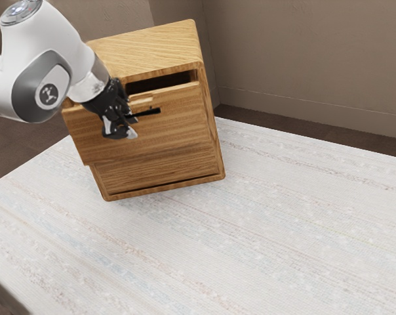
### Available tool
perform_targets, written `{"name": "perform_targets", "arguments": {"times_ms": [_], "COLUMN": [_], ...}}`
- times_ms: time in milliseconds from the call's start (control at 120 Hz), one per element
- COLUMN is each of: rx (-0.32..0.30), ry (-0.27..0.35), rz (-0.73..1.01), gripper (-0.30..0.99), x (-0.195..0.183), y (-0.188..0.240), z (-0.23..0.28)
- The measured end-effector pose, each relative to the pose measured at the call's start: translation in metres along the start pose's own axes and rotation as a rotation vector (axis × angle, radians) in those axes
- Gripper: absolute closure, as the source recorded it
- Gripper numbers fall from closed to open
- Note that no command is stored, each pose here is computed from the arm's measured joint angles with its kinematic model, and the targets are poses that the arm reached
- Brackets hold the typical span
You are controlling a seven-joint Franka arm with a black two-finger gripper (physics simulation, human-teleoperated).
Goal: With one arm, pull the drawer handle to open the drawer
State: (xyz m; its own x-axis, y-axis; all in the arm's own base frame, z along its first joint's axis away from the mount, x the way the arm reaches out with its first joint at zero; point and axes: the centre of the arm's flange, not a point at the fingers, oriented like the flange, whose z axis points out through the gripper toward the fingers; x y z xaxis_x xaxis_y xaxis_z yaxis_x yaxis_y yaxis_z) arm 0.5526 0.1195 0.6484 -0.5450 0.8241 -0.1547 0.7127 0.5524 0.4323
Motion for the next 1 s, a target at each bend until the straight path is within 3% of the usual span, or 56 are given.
{"name": "perform_targets", "arguments": {"times_ms": [233, 450, 500, 550, 1000], "rx": [0.039, -0.006, -0.02, -0.012, -0.028], "ry": [-0.07, -0.078, -0.077, -0.087, -0.131], "rz": [0.017, 0.059, 0.045, 0.038, -0.019], "gripper": [0.7, 0.74, 0.89, 0.79, 0.74], "x": [0.014, 0.027, 0.034, 0.037, 0.063], "y": [-0.047, -0.09, -0.095, -0.104, -0.165], "z": [-0.024, -0.054, -0.063, -0.069, -0.102]}}
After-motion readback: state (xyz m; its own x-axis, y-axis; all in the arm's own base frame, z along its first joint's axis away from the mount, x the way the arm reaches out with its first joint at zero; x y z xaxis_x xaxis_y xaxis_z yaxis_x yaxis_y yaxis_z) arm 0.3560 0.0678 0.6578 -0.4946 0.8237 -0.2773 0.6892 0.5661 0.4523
